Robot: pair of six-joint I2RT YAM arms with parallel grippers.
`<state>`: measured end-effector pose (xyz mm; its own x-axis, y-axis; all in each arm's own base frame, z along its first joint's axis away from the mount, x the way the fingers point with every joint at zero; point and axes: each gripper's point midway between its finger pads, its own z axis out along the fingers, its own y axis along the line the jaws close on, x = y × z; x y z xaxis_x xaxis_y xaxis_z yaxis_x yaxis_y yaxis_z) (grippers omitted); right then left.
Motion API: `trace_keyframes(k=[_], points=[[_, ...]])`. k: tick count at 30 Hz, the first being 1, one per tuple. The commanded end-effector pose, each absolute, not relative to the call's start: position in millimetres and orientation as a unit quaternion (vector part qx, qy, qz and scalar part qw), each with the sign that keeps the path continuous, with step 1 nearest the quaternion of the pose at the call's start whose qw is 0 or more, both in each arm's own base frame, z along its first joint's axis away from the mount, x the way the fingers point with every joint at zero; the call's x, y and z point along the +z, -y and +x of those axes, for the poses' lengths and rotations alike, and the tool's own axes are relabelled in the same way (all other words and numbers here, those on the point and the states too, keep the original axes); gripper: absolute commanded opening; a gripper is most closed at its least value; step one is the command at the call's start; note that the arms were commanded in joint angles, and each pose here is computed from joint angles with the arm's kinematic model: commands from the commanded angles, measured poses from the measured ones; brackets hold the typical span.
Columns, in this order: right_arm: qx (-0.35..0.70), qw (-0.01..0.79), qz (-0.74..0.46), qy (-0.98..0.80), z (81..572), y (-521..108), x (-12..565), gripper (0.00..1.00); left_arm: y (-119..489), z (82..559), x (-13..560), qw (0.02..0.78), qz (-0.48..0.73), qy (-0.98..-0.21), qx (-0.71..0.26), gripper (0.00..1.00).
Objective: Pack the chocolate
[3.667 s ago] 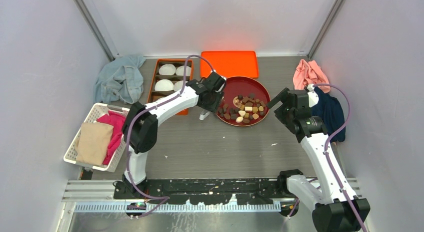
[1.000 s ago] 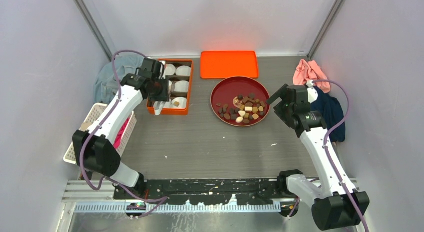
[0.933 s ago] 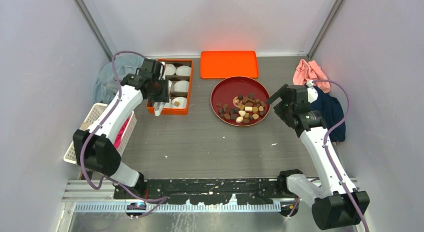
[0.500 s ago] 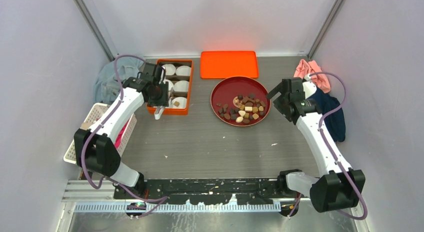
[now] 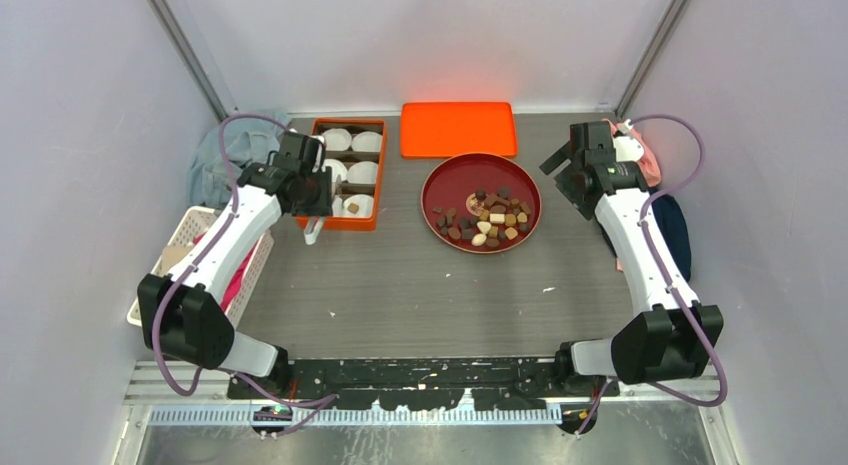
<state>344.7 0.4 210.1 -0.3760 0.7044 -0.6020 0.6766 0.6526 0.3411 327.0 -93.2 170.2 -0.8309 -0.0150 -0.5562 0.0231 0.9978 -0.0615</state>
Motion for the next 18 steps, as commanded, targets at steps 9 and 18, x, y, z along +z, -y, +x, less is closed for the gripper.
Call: trace_keyframes(k=[9,18], points=[[0.014,0.374,0.400,-0.837,350.2,2.1,233.1,0.98,68.6,344.1,172.0,0.314,-0.037,-0.948,0.028,0.00],[0.033,0.365,0.402,-0.839,367.4,-6.2,230.6,0.97,67.2,343.8,153.3,0.275,-0.034,-0.960,0.026,0.00]])
